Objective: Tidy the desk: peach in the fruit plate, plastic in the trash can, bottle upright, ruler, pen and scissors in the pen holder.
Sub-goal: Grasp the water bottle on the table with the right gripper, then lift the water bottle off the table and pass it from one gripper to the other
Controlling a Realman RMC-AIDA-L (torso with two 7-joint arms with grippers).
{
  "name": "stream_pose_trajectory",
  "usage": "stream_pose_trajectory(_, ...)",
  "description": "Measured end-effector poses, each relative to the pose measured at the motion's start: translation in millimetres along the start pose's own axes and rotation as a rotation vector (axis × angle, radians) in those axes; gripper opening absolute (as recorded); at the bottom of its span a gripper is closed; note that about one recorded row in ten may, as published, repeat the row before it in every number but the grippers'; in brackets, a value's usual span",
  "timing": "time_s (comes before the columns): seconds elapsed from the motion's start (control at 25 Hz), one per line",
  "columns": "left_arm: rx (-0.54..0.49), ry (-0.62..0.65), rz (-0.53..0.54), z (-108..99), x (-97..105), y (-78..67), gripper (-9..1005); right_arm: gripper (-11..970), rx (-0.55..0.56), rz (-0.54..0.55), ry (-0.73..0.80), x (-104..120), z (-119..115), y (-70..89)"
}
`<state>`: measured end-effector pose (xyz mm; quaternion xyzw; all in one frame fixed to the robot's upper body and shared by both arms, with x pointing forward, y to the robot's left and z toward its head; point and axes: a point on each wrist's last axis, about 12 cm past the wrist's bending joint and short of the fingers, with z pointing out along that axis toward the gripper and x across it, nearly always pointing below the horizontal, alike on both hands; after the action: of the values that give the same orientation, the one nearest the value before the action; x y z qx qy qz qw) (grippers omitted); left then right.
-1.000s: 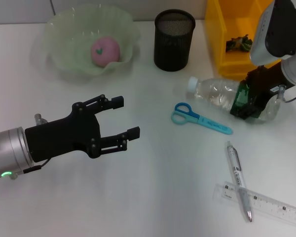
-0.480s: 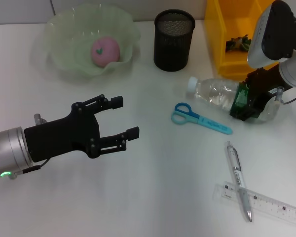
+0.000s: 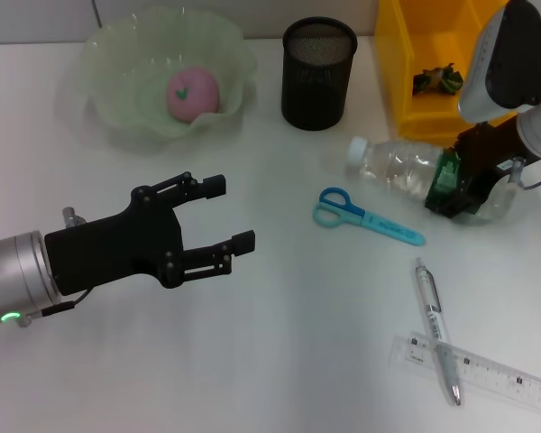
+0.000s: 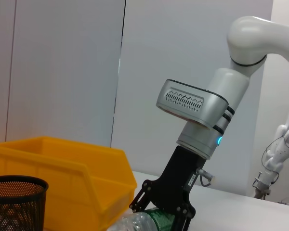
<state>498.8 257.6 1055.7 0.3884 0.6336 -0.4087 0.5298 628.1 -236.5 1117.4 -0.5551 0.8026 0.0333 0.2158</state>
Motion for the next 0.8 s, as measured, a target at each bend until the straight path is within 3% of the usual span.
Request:
stream_pose_trajectory(0.6,-0.007,-0.012,-0.006,1,-1,0.4,700,770,-0.029,0.038,-0.108,10,-29,10.1)
stream_pose_trajectory(0.8,-0.018,-0.023,-0.017,0,-1,0.2,697,763,-0.043,0.073,-0.219,19,-40,18.3)
